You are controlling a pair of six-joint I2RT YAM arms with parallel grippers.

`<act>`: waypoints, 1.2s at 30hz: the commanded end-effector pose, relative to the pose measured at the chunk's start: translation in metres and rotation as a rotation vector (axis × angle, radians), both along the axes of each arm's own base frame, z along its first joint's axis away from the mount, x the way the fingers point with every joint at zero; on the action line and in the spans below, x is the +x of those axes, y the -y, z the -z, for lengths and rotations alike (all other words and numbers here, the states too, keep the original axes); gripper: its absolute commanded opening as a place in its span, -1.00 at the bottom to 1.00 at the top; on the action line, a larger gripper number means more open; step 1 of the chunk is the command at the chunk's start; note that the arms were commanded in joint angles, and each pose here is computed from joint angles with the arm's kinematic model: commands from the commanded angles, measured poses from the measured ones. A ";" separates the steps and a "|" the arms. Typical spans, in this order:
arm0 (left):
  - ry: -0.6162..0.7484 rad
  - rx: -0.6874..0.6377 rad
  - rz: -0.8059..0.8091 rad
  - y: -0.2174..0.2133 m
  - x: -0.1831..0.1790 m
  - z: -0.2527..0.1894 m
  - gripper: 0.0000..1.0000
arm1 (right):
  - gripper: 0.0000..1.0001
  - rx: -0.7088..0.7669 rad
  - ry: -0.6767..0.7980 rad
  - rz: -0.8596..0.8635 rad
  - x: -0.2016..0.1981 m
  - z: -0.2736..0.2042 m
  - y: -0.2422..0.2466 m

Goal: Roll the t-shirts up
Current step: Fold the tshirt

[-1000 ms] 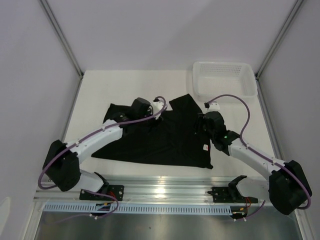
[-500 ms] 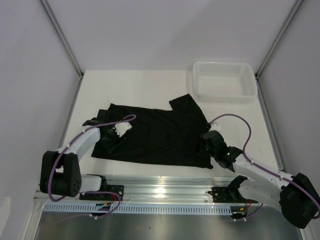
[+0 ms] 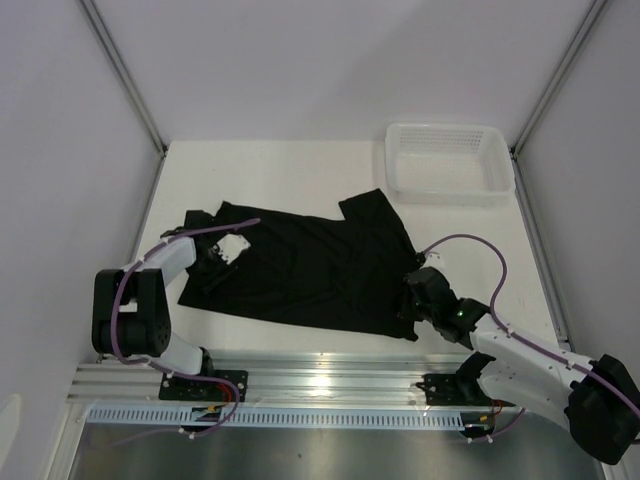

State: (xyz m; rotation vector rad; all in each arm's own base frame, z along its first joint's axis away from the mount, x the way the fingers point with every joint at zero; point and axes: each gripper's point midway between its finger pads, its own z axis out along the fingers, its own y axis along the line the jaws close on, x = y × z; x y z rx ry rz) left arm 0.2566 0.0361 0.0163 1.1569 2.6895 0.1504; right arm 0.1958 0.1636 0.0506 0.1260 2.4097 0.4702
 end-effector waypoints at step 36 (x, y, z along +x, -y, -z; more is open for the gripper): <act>0.085 -0.185 -0.098 -0.026 0.039 -0.024 0.22 | -0.38 -0.061 -0.160 0.072 -0.018 0.031 0.000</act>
